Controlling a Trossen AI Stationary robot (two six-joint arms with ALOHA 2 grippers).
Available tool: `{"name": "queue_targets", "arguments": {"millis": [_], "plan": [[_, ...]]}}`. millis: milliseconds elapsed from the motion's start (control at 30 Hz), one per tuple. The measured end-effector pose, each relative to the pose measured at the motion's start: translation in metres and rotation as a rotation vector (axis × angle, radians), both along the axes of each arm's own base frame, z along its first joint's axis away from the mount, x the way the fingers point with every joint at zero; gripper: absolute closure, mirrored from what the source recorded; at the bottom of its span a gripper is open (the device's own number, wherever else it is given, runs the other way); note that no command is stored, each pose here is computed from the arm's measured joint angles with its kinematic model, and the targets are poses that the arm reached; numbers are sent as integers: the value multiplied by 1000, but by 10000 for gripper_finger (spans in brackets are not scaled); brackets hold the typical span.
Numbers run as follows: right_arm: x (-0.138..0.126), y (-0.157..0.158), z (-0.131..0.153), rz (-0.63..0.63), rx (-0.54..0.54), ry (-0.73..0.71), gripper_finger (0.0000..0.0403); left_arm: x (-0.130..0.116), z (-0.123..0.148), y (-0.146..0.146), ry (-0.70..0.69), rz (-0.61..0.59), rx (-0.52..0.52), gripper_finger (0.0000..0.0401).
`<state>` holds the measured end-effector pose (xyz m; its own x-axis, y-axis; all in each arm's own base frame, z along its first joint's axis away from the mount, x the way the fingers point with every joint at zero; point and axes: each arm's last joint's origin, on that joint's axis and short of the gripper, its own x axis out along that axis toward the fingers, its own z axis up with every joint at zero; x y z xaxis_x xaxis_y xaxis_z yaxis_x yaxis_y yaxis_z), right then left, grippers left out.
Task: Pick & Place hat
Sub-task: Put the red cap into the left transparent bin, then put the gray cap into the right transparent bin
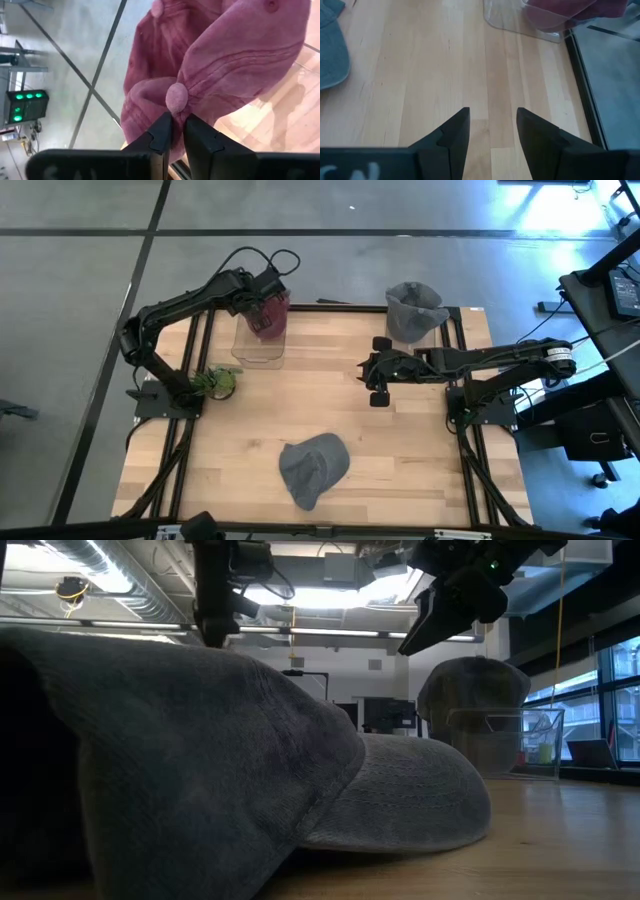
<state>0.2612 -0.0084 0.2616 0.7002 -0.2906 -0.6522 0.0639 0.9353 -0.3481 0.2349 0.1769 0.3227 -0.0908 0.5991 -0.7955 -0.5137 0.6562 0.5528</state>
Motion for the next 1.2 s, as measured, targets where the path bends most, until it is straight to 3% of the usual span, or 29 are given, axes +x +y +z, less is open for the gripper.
{"name": "queue_targets", "arguments": {"millis": [200, 467, 567, 867, 1067, 1200], "plan": [[0, 0, 0, 1, 0, 1, 240, -2, -1, 3, -26, 6, -33, 318], [0, 0, 0, 1, 0, 1, 240, -11, 15, -4, 50, 27, 135, 234], [0, 0, 0, 0, -1, 1, 240, -19, 25, -9, 18, 29, 154, 217], [0, 0, 0, 0, 0, 1, 240, -40, 51, -31, -197, -30, 70, 214], [0, 0, 0, 0, 4, 1, 240, -56, 77, -78, -577, -210, -210, 213], [1, 3, 0, 67, 67, -5, 240, -50, 70, -118, -660, -317, -275, 214]]}}
